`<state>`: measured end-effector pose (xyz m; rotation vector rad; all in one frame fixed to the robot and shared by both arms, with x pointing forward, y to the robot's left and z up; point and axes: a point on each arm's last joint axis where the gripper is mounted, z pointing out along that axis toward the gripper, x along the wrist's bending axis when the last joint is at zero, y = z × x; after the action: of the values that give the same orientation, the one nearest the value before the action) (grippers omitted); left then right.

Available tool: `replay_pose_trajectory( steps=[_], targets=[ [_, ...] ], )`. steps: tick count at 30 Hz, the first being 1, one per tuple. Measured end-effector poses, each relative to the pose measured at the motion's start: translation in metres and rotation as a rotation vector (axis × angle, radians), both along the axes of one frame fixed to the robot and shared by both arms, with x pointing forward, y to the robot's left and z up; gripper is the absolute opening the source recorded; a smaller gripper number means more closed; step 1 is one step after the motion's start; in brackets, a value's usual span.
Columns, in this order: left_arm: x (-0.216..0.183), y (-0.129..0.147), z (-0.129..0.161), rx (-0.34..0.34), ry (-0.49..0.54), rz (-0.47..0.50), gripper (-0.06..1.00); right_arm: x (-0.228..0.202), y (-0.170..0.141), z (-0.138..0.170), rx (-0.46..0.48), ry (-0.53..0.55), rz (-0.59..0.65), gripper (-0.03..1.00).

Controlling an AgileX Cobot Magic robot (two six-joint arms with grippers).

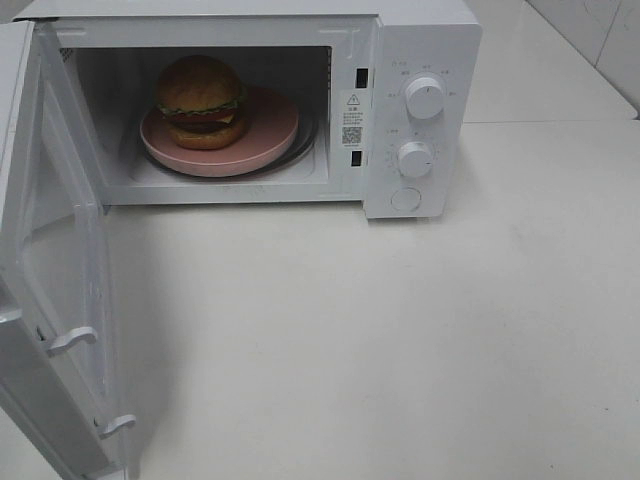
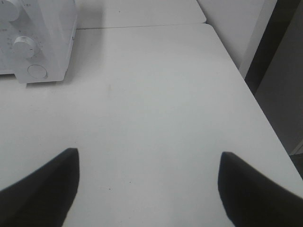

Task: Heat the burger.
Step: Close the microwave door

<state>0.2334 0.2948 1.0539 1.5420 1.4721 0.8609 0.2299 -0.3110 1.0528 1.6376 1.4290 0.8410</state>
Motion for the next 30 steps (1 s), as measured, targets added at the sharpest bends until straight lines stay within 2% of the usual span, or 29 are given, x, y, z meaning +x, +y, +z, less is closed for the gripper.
replay_pose_trajectory(
  steps=[30],
  targets=[
    [0.0,0.0,0.0,0.0,0.0,0.0,0.97,-0.0001,0.0002,0.0,0.001,0.0,-0.005,0.75]
  ],
)
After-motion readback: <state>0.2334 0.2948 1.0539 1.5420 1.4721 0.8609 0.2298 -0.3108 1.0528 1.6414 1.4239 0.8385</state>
